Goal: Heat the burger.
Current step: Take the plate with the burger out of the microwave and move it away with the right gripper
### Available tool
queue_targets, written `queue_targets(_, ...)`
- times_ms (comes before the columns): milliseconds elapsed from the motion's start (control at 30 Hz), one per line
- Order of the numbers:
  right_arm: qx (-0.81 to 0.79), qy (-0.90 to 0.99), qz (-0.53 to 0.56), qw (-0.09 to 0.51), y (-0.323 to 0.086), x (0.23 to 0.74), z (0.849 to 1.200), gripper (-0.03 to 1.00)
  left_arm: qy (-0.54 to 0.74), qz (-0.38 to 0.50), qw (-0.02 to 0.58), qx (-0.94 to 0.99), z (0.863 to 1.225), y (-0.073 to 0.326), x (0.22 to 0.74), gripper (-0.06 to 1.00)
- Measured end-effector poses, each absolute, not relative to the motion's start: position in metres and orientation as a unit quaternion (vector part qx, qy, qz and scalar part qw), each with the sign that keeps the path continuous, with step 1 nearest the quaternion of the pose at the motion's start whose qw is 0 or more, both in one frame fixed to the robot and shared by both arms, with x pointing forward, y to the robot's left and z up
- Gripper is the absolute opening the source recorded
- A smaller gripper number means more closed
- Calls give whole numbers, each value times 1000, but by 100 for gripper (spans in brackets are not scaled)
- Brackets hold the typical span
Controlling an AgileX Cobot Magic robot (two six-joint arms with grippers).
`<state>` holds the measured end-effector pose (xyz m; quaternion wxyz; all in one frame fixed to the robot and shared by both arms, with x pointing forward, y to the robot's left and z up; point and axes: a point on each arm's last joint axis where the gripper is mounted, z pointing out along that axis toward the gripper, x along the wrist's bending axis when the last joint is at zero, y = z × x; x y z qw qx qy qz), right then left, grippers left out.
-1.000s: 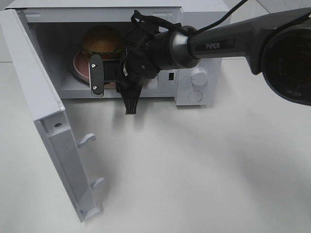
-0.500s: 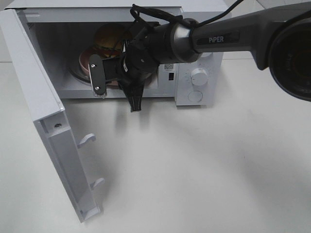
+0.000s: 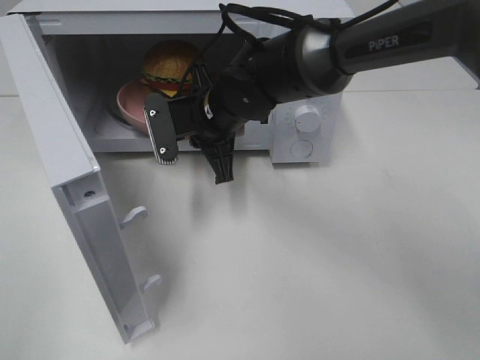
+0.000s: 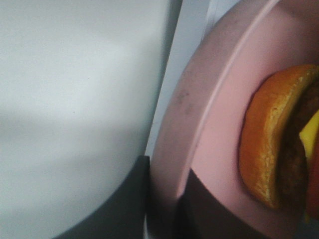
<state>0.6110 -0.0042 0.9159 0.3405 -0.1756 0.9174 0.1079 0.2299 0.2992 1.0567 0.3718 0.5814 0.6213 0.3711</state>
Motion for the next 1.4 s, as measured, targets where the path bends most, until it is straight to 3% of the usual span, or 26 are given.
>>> queue_targets(367, -226, 894, 140, 360, -25, 575, 927, 9, 621, 371, 372, 581, 1057, 299, 230, 99)
queue_targets(900, -273, 888, 142, 341, -68, 514, 928, 9, 621, 371, 372, 581, 1057, 299, 230, 99)
queue_targets(1400, -262, 890, 132, 349, -114, 466, 959, 9, 621, 371, 372, 581, 1057, 299, 230, 99)
